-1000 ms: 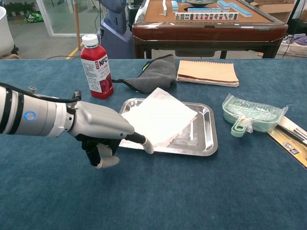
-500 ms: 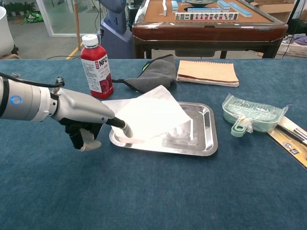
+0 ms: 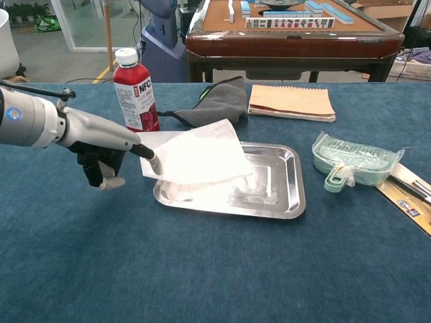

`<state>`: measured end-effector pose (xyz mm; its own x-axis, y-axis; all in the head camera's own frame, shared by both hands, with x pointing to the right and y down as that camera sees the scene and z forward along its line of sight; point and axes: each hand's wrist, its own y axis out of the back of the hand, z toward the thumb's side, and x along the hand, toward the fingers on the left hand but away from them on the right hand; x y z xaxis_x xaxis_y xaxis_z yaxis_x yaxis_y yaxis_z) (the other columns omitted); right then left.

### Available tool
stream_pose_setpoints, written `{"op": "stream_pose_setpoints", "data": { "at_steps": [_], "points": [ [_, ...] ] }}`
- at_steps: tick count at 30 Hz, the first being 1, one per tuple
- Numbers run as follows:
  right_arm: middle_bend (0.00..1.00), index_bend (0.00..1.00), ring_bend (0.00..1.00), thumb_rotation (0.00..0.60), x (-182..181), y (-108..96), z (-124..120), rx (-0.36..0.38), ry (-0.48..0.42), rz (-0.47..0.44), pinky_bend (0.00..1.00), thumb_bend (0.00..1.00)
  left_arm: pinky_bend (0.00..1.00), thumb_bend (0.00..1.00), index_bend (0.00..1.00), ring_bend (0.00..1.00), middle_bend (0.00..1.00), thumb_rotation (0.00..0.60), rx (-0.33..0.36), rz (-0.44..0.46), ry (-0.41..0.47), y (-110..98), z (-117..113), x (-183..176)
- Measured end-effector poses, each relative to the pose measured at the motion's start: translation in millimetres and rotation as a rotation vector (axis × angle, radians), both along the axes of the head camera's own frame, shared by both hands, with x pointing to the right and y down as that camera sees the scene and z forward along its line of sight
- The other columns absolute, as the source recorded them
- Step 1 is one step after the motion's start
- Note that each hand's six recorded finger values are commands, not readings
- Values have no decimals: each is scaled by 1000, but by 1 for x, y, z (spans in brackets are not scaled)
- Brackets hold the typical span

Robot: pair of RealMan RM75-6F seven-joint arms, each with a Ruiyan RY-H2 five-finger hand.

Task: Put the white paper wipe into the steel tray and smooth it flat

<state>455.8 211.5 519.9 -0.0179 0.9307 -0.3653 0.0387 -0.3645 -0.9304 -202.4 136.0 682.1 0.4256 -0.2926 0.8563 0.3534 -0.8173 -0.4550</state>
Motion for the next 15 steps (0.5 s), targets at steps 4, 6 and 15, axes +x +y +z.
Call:
{"op": "stream_pose_setpoints", "data": {
  "at_steps": [4,6,15],
  "points": [
    [386,275,284,600,0,0,0,0,-2,0,344,69,1000,518,210,1000,1000,600,-10,-39,22,-7,-7,0],
    [386,275,284,600,0,0,0,1,-2,1,344,69,1000,516,210,1000,1000,600,-3,-62,45,-12,-12,2],
    [386,275,284,600,2,2,0,0,-3,6,344,70,1000,513,206,1000,1000,600,64,-122,127,-28,-24,15]
  ]
}}
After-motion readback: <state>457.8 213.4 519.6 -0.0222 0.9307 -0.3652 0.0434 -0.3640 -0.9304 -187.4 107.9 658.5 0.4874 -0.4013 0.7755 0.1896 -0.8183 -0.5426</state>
